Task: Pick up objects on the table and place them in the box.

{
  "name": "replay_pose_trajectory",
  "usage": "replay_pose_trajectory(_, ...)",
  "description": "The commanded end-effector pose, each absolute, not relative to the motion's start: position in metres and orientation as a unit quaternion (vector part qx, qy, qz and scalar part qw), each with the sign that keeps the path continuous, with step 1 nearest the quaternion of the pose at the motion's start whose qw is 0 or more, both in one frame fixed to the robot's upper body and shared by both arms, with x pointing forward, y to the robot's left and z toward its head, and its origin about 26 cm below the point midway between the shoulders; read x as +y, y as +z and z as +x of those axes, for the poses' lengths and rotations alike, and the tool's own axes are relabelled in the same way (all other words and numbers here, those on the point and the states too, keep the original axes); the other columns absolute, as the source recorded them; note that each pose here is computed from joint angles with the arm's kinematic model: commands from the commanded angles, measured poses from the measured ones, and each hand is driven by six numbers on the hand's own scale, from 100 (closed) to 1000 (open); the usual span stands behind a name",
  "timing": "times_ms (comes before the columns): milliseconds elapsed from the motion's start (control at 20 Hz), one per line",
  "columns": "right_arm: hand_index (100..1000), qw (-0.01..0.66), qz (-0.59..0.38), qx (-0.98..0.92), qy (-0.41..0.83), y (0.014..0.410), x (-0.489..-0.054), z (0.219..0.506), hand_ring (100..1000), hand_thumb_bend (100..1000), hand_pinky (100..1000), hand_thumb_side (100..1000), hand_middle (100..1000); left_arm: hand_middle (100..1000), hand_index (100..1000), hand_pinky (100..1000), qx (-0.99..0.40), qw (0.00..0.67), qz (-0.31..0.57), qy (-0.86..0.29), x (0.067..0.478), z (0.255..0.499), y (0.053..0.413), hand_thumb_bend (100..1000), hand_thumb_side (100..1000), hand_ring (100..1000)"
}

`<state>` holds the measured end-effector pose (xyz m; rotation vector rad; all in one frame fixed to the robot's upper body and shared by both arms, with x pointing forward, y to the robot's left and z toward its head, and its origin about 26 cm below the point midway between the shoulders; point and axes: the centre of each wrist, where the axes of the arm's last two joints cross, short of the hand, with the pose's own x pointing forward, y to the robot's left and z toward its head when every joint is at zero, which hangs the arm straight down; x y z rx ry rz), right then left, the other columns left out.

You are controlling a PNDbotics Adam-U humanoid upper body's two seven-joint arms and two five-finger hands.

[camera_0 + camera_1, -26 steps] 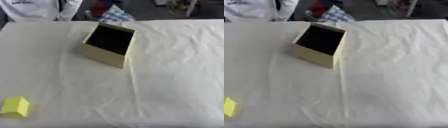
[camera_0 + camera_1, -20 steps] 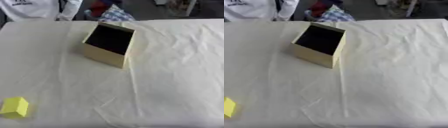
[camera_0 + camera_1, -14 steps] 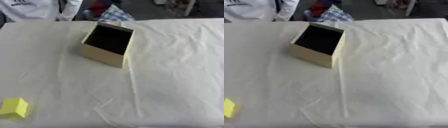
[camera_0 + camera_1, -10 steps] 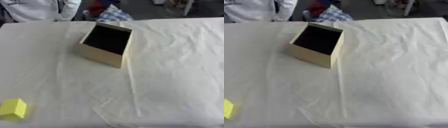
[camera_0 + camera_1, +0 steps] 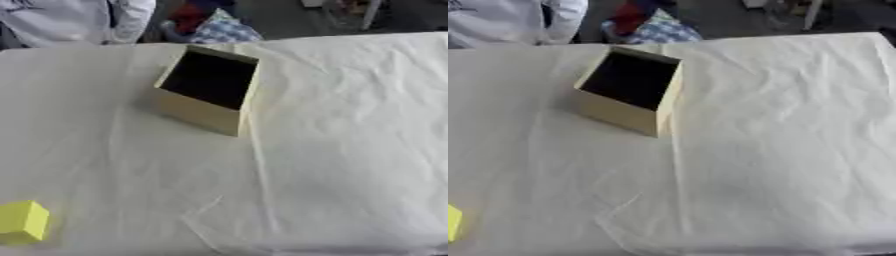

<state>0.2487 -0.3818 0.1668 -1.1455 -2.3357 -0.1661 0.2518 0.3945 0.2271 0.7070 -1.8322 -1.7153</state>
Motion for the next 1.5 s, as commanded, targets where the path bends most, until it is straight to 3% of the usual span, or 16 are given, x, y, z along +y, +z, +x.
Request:
replay_pose_trajectory(50, 710, 0.251, -0.430, -0.866, -0.050, 0.176, -0.383, 0.247, 672, 100, 612, 855, 554, 844, 884, 836, -0.612, 0.269, 0.278, -0.690, 0.392, 0.251, 0.236, 100, 604, 874)
replay_pose_trajectory(400, 709, 0.253, -0.430, -0.865, -0.049, 0.176, -0.383, 0.247, 671, 100, 611, 857, 552, 864, 895, 875, -0.522, 0.293, 0.288, -0.748, 0.391, 0.249, 0.228, 102, 712, 905)
replay_pose_trajectory(750, 708, 0.255, -0.432, -0.864, -0.048, 0.175, -0.383, 0.247, 670, 100, 610, 860, 552, 891, 916, 909, -0.481, 0.310, 0.282, -0.771, 0.391, 0.247, 0.218, 366, 853, 931)
replay_pose_trajectory(1100, 708, 0.255, -0.432, -0.864, -0.047, 0.176, -0.383, 0.247, 669, 100, 610, 861, 552, 921, 955, 918, -0.461, 0.337, 0.282, -0.771, 0.398, 0.245, 0.209, 389, 725, 940)
replay_pose_trajectory(1250, 708, 0.254, -0.433, -0.864, -0.046, 0.176, -0.384, 0.247, 668, 100, 610, 862, 551, 939, 987, 942, -0.459, 0.363, 0.279, -0.762, 0.407, 0.246, 0.201, 337, 573, 958)
replay_pose_trajectory(1450, 708, 0.255, -0.433, -0.863, -0.044, 0.176, -0.384, 0.247, 667, 100, 609, 863, 550, 947, 1000, 942, -0.447, 0.400, 0.264, -0.755, 0.421, 0.246, 0.187, 313, 486, 961)
replay_pose_trajectory(1500, 707, 0.255, -0.432, -0.864, -0.044, 0.177, -0.383, 0.247, 666, 100, 609, 864, 550, 949, 1000, 942, -0.443, 0.406, 0.260, -0.755, 0.423, 0.246, 0.185, 312, 415, 963)
